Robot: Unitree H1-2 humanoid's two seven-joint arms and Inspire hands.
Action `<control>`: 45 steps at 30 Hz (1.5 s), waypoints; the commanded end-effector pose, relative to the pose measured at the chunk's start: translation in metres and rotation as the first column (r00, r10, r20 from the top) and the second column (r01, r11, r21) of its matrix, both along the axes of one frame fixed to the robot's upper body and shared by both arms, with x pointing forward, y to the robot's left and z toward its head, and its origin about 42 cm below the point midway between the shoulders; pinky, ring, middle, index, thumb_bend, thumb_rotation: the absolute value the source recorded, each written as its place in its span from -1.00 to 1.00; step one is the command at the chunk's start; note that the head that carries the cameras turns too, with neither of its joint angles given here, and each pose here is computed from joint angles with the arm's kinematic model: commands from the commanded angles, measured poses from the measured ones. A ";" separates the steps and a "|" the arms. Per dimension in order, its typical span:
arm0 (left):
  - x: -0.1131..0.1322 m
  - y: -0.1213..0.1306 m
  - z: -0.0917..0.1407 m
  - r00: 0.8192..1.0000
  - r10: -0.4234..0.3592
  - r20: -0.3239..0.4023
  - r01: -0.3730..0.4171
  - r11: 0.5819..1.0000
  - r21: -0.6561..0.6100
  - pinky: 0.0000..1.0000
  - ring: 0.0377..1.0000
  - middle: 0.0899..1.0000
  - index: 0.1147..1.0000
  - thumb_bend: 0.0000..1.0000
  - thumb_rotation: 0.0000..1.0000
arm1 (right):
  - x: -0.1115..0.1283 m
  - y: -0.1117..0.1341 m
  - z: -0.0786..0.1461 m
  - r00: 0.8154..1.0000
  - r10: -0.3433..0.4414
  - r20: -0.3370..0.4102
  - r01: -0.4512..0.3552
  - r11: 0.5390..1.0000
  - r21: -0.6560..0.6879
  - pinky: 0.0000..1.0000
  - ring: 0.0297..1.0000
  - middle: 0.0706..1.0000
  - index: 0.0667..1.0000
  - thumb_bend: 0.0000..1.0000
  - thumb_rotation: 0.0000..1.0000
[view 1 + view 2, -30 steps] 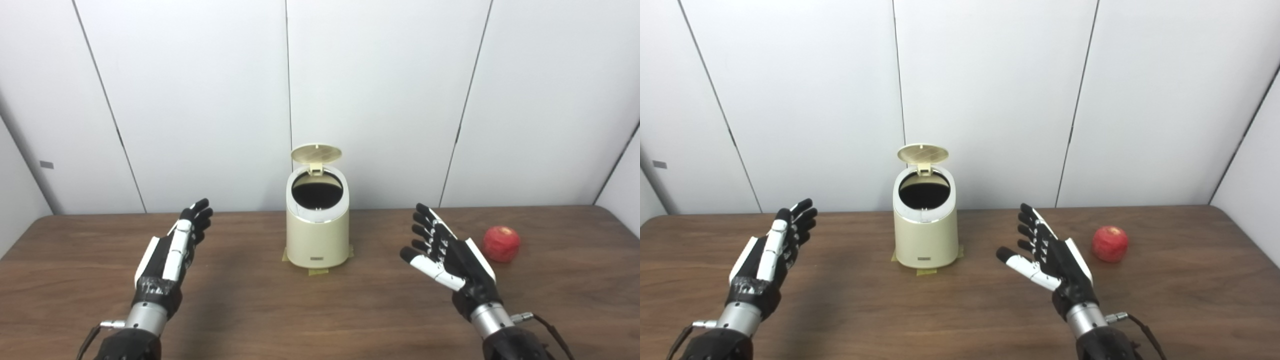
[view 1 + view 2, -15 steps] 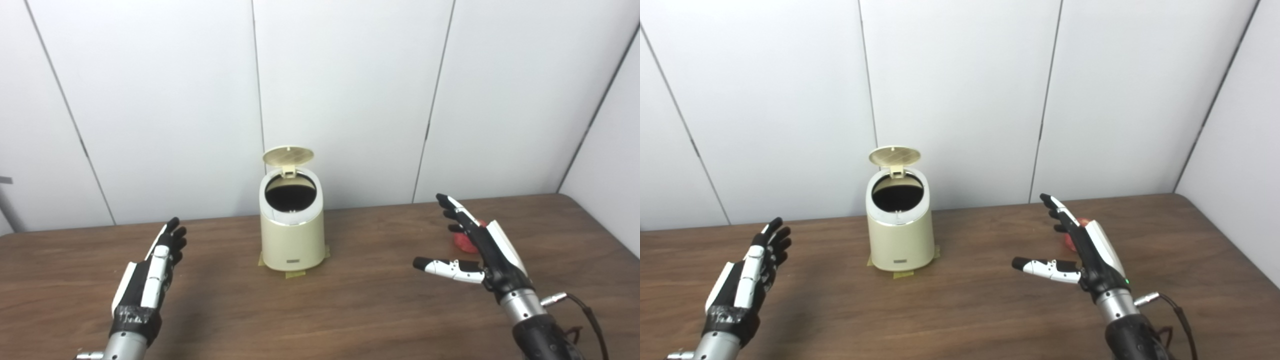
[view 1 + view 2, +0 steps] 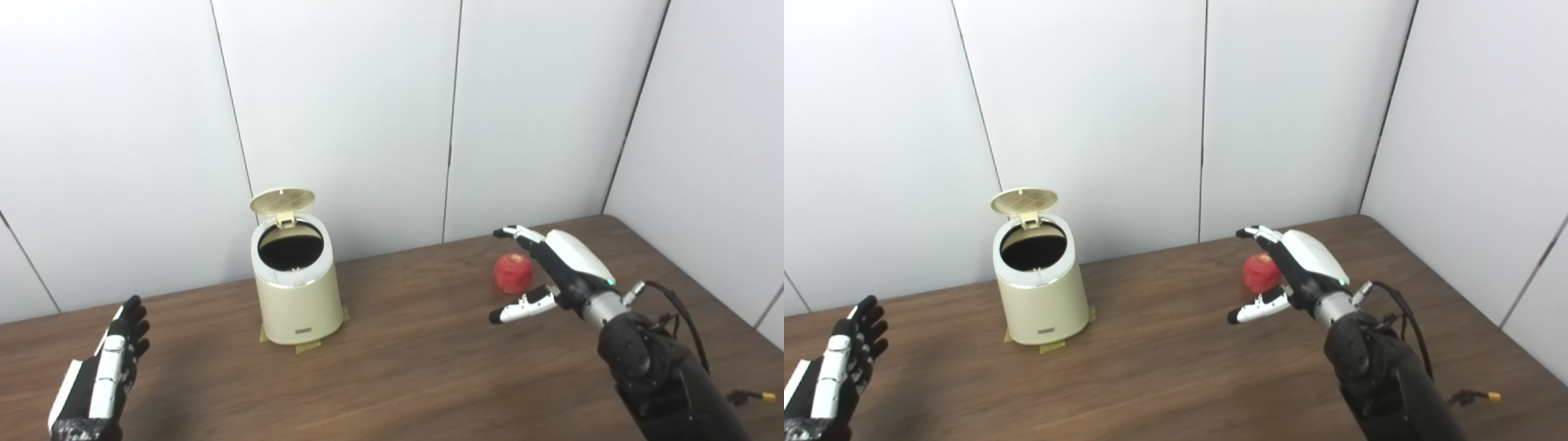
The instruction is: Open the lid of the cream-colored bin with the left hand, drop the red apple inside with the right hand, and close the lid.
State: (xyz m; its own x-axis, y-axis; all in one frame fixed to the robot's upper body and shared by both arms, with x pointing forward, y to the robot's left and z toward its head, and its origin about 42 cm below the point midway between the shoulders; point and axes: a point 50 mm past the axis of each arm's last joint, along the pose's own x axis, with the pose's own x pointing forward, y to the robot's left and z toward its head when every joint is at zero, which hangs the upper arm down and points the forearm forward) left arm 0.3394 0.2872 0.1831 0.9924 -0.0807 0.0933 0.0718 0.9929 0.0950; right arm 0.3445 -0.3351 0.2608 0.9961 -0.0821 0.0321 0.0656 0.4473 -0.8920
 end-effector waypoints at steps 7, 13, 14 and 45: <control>0.005 0.007 0.027 0.999 -0.033 0.041 0.032 0.999 0.034 1.00 1.00 0.98 1.00 0.03 1.00 | 0.050 -0.009 0.018 0.996 -0.086 -0.004 0.085 0.991 -0.103 0.63 0.91 0.87 0.74 0.75 -0.64; 0.001 0.004 0.033 0.999 -0.042 0.034 0.041 0.998 0.049 1.00 1.00 0.97 1.00 -0.10 1.00 | 0.082 -0.023 0.009 0.990 -0.141 -0.012 0.139 0.984 -0.108 0.51 0.85 0.82 0.73 0.75 -0.74; 0.001 0.003 0.034 0.999 -0.042 0.031 0.041 0.998 0.050 1.00 1.00 0.98 1.00 -0.12 1.00 | 0.085 -0.024 0.009 0.990 -0.143 -0.010 0.141 0.984 -0.106 0.51 0.85 0.82 0.72 0.75 -0.75; -0.004 -0.003 0.062 0.998 0.010 0.054 -0.016 0.994 0.110 1.00 0.96 0.90 1.00 -0.30 1.00 | 0.128 -0.041 -0.040 0.962 -0.202 -0.182 0.180 0.975 -0.133 0.39 0.66 0.71 0.62 0.72 -0.89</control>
